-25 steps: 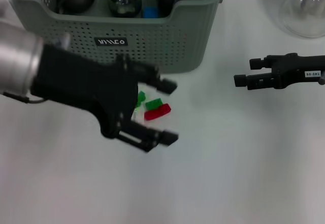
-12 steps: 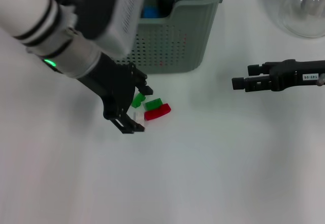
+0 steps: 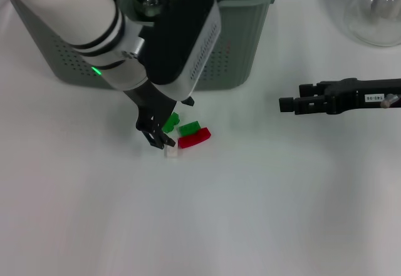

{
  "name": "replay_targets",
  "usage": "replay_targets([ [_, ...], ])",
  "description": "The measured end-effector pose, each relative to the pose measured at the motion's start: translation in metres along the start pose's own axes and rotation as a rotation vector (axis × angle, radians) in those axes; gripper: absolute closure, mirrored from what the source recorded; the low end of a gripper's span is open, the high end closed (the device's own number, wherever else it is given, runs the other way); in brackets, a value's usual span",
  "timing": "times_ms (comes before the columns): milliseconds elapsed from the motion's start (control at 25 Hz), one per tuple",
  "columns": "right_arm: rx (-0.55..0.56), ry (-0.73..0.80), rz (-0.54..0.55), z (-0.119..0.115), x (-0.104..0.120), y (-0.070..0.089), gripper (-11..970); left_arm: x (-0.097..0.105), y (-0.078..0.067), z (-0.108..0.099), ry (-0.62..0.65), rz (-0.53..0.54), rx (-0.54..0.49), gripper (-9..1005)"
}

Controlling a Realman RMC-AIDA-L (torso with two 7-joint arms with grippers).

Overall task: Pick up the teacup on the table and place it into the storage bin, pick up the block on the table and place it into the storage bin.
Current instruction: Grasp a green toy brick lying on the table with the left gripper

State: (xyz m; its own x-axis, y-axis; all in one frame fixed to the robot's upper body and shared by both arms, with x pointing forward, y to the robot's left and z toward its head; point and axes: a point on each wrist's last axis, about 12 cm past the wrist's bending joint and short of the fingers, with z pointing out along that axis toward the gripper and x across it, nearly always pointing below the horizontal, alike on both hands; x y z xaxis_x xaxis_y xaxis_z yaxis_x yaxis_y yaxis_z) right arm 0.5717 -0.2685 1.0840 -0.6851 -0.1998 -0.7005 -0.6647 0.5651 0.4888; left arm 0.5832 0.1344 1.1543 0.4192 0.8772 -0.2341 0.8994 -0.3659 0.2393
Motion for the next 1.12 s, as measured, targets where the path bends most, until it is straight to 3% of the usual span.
replay_targets([
  [440, 0.011, -0.007, 0.001, 0.004, -0.001, 0.0, 12, -0.002, 0.017, 0.021, 0.135, 0.08, 0.0, 170],
  [1120, 0.01, -0.008, -0.012, 0.007, -0.004, 0.001, 12, -0.004, 0.016, 0.037, 0.184, 0.116, 0.024, 204],
])
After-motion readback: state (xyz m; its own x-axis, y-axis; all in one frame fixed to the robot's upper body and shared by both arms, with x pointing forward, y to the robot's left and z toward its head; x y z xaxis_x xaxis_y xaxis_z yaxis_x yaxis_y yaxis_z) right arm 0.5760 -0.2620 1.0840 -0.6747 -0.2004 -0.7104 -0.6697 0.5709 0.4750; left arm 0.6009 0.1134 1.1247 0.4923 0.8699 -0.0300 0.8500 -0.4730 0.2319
